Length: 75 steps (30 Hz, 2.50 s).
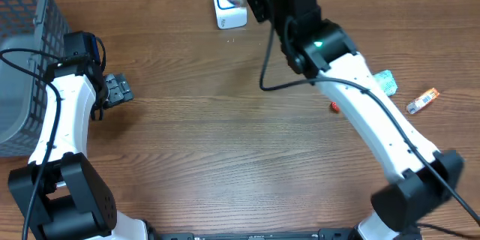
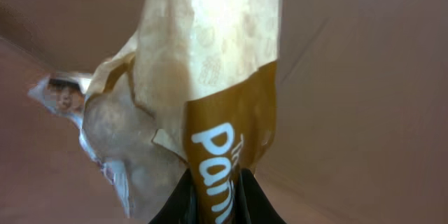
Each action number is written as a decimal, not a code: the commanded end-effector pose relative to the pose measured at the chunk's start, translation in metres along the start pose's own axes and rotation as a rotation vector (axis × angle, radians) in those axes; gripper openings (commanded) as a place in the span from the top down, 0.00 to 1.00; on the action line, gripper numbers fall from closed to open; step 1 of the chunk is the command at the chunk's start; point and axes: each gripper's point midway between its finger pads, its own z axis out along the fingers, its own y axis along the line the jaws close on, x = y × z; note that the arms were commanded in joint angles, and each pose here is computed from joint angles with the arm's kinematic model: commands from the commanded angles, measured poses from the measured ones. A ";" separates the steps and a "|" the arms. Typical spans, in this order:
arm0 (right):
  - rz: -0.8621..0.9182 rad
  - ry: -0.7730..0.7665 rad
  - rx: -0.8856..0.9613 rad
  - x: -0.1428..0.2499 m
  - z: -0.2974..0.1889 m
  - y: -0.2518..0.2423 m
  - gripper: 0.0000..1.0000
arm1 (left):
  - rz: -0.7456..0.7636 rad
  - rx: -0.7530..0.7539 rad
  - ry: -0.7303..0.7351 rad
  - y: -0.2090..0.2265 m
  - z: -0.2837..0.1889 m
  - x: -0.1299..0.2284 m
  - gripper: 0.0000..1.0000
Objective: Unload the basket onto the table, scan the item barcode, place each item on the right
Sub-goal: 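Hold the snack bag under the white scanner, then carry the snack bag right and drop it beside the jar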
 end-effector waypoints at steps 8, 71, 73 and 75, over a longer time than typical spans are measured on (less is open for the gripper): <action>-0.178 -0.126 0.289 0.019 0.087 -0.002 0.97 | 0.015 -0.001 -0.039 -0.002 -0.011 -0.007 0.00; 0.168 0.964 -0.075 0.242 -0.044 -0.004 0.28 | 0.015 -0.001 -0.039 -0.002 -0.011 -0.007 0.00; 0.229 0.981 -0.033 0.248 -0.044 -0.016 0.00 | 0.015 -0.001 -0.039 -0.002 -0.011 -0.007 0.00; 0.277 0.989 0.002 0.252 -0.044 -0.026 0.00 | 0.015 -0.001 -0.039 -0.002 -0.011 -0.007 0.00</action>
